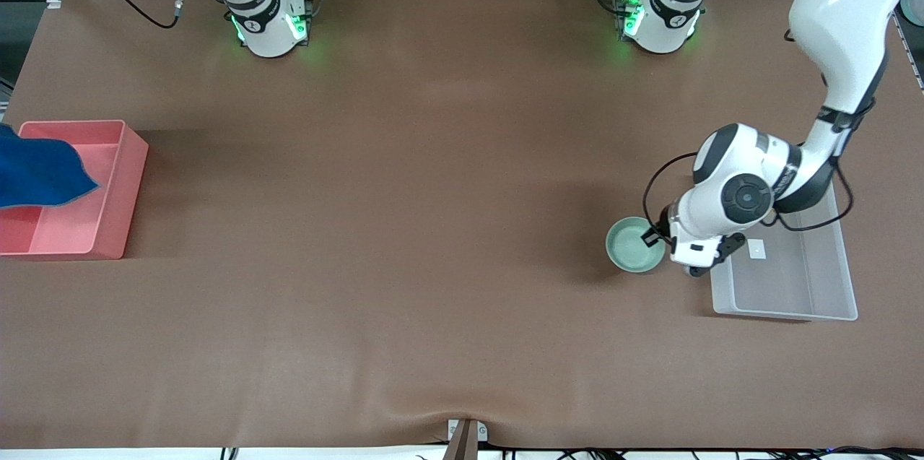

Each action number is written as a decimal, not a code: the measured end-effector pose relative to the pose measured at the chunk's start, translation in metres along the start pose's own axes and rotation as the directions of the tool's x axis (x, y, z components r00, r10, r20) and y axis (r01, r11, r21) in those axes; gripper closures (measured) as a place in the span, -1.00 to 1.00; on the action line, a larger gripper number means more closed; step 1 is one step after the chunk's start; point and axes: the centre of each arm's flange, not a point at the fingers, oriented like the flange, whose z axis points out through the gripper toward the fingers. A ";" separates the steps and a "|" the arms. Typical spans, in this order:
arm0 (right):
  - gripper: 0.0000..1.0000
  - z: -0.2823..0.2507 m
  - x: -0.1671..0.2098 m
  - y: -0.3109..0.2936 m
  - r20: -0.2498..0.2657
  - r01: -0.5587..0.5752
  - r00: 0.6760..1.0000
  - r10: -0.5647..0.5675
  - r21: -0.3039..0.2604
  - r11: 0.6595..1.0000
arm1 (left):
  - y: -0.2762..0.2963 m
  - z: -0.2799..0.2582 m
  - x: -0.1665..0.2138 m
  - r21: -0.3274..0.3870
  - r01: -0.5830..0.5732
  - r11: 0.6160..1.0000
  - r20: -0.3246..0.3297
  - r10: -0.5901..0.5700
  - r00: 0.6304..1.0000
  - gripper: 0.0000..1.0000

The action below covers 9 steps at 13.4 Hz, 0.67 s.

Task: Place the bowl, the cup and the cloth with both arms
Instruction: 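Carry the green bowl into the clear bin while the right gripper lowers the cloth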

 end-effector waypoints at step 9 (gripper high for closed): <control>0.96 0.065 0.006 0.040 0.029 0.062 0.998 -0.064 0.055 0.997 | -0.122 -0.105 0.108 0.036 -0.423 0.905 -0.049 0.425 0.904 0.94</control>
